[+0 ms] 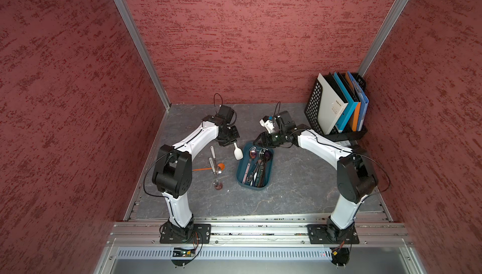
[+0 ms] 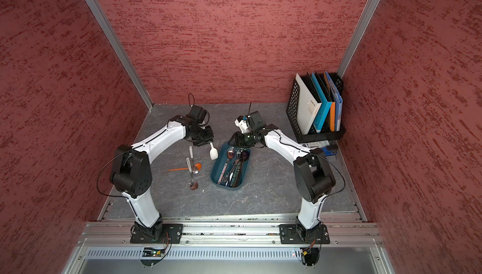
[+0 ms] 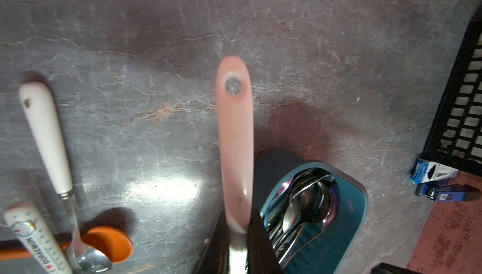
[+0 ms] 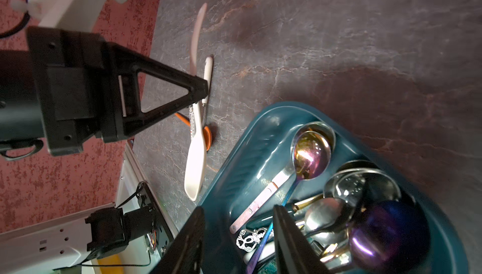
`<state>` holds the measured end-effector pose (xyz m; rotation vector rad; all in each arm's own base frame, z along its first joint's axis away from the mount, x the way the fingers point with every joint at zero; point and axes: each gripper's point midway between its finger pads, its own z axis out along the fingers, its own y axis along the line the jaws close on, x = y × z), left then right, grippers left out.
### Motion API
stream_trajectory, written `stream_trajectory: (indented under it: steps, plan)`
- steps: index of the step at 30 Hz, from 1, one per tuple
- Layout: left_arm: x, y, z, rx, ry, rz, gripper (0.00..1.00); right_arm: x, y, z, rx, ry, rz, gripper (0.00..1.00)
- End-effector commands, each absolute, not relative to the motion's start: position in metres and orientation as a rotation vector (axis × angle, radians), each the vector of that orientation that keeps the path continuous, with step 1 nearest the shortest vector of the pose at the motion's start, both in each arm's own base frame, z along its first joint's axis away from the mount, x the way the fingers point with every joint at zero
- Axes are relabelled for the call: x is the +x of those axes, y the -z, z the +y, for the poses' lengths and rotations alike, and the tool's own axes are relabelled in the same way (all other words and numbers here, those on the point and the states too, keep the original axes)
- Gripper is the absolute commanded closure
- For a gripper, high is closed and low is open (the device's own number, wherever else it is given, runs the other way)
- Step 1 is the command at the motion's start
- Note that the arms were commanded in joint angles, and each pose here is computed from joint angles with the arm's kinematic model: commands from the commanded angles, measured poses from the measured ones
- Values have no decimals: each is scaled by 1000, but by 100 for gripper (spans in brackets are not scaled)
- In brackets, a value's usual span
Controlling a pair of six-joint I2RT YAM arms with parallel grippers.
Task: Put the spoon into the storage box
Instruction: Pick up the spoon from the center of the board, then adjust the spoon.
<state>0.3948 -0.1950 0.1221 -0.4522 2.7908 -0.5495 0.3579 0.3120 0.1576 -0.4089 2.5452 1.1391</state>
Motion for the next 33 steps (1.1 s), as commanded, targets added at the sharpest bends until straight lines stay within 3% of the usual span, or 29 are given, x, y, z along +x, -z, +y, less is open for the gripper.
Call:
stream_trajectory:
  steps: [1,13,33]
  plan:
    - [396,-142,-217,-368,663,2751,100,363,-169,320,-495,-1128,2467,55]
    - [364,-145,-250,-54,774,2779,100,374,-164,328,-309,-1239,2501,53]
    - [339,-151,-267,-96,813,2780,100,394,-163,331,-115,-1336,2471,52]
